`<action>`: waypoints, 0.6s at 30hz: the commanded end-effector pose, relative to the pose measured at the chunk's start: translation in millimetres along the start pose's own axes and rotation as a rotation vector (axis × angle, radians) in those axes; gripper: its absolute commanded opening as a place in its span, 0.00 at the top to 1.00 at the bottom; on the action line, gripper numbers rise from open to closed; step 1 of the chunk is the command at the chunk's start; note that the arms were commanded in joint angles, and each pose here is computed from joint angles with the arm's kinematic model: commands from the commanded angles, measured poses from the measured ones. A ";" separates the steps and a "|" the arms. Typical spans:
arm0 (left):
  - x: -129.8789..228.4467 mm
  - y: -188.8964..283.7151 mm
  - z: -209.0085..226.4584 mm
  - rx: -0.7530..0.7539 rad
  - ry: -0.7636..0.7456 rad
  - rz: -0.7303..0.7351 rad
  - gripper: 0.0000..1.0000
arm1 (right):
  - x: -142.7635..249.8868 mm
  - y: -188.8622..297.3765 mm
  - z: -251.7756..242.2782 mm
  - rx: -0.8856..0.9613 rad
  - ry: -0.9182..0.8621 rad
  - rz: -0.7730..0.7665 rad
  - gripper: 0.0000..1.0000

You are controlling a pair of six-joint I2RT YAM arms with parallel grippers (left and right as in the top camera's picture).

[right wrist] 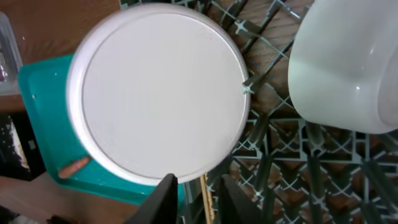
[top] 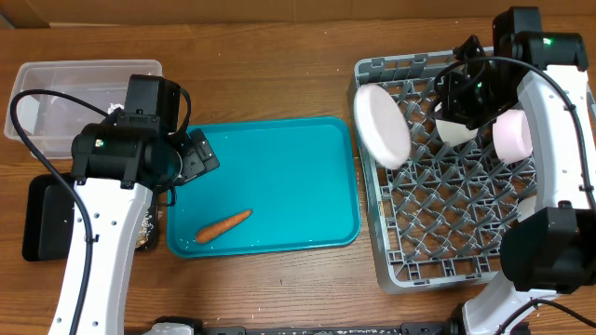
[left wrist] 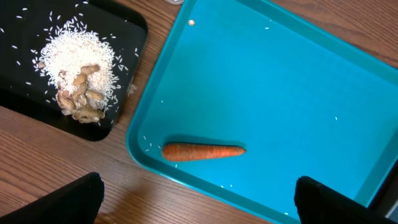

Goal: Sort waste into correct bins and load items into the dishwasher
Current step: 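Raise right gripper away from the rack, then reach left gripper down to the carrot on the teal tray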

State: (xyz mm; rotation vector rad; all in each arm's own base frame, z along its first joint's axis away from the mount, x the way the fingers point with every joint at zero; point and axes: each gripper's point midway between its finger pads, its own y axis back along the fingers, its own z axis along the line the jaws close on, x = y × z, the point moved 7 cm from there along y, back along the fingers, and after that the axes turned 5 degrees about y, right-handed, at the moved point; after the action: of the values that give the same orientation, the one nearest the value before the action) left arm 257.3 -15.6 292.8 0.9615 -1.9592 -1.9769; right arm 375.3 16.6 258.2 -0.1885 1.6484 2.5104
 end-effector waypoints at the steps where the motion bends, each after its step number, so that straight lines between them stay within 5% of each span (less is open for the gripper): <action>1: 1.0 -2.8 0.3 -0.003 0.013 0.015 0.00 | -0.8 1.0 -3.4 0.027 0.020 -0.008 0.64; 4: 2.3 -2.8 -0.3 0.004 0.013 0.026 0.00 | -1.0 4.1 -16.0 0.127 -0.011 -0.011 0.52; 12: 15.0 -6.9 -8.4 0.088 0.025 0.135 0.00 | -4.3 28.1 -45.4 0.259 -0.168 -0.074 0.47; 18: 44.2 -39.4 6.2 -0.044 0.315 0.284 0.00 | -1.5 30.4 -50.9 0.262 -0.191 -0.065 0.46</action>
State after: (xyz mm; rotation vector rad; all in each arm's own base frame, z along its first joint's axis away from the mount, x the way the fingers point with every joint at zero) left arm 240.5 -28.0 261.5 0.8262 -1.9193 -1.7765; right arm 370.6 -41.6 254.8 0.0516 1.8387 2.2007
